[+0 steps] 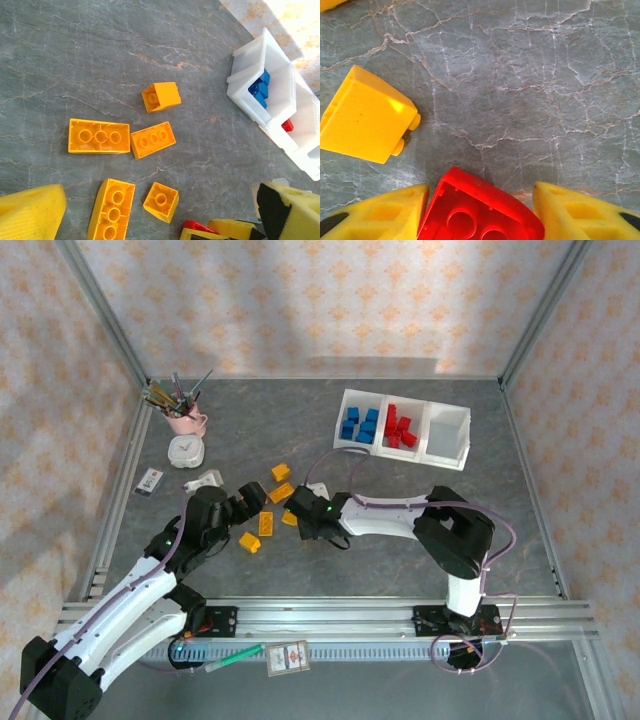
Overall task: Sort the legos into containers by color
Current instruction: Pick up the lego from the bottom-center of the table, then place the lego in the container.
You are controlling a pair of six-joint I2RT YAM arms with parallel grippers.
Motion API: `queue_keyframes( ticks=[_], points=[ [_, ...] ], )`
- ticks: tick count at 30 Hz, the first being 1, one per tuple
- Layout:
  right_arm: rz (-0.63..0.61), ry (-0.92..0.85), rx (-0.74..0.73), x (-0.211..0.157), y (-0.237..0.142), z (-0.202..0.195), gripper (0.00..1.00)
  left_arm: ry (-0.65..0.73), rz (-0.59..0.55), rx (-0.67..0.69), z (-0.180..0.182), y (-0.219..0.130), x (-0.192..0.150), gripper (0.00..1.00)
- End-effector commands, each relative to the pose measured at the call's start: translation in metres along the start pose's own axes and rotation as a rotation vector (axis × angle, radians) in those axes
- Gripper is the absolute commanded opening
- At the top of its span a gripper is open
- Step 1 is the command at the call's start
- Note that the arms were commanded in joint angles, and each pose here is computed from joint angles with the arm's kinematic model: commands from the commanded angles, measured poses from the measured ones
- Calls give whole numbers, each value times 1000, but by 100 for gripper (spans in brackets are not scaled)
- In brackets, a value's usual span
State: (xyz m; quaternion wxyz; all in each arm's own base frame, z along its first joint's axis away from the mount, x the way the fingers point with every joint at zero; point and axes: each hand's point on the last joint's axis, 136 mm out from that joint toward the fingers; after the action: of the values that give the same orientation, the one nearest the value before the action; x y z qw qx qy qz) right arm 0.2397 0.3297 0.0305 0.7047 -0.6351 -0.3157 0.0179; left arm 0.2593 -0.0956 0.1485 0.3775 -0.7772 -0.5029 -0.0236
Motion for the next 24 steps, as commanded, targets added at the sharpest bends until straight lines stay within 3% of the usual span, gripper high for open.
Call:
queue_keyframes(
  ticks=[1,10,24],
  points=[
    [-13,34,-9,7,-12,-7,51,6,-9,-18,-6,-2,4,99],
    [-89,160,-27,36,-44,-58,52,23,43,-91,-33,1,1,99],
    [-293,472,-297,120,-80,-270,54,63,131,-236,-105,35,-9,99]
  ],
)
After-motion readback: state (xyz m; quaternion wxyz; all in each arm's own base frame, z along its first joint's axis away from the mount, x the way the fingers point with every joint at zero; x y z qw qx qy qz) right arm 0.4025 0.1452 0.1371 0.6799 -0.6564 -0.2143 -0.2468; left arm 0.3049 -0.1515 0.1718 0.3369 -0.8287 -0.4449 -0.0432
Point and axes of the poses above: each hand's point on the last joint's axis, 136 mm out from that joint toward the fingers, its own y axis out along the fingers, its own z axis along the line the jaws close on, x = y × z, and after that the axes turned 13 degrees about -y, right-handed
